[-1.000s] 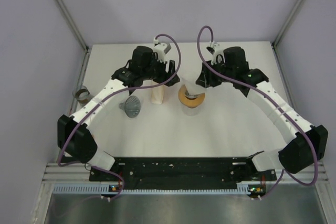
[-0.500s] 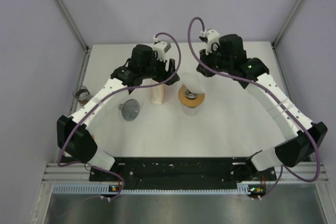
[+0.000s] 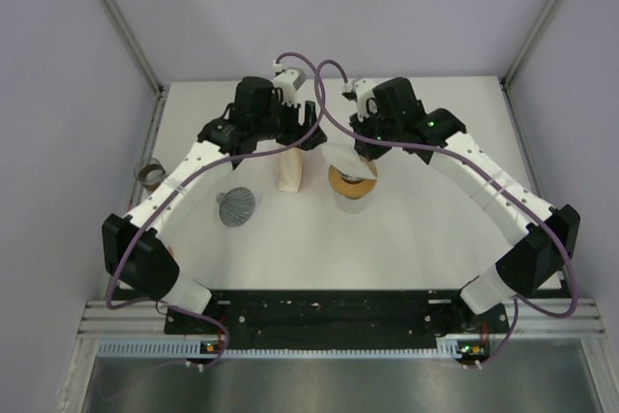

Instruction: Place the coffee filter in the dripper

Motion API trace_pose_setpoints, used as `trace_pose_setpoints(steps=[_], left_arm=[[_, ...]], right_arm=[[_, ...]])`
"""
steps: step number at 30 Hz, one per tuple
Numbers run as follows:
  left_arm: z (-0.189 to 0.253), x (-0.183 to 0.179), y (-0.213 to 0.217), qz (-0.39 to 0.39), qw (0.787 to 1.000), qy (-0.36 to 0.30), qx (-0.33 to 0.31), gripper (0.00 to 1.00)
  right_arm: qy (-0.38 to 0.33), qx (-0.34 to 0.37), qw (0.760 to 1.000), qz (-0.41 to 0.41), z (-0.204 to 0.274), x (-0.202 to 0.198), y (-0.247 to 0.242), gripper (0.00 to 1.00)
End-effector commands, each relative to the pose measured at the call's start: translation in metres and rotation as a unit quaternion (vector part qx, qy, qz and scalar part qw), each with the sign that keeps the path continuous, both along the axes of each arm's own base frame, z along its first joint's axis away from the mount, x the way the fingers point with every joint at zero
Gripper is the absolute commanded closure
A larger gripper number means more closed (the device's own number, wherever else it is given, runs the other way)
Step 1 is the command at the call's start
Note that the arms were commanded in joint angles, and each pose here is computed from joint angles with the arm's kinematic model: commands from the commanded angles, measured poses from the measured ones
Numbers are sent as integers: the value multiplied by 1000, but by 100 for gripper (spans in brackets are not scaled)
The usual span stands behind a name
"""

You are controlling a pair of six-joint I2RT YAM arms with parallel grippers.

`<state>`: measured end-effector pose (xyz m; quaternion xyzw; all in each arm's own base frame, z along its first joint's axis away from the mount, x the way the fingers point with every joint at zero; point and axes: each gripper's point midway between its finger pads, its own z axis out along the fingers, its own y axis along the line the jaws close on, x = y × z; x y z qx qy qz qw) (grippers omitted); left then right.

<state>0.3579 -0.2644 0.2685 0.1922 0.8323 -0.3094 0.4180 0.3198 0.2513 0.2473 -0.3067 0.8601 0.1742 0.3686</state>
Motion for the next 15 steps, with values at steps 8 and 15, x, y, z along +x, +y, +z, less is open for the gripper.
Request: trace_pose_setpoints(steps=[8, 15], left_arm=[[6, -9, -16, -36, 999, 6, -30, 30], [17, 0, -2, -17, 1000, -5, -25, 29]], right_arm=[[-63, -19, 995, -78, 44, 22, -21, 100], [-118, 18, 993, -10, 101, 5, -11, 100]])
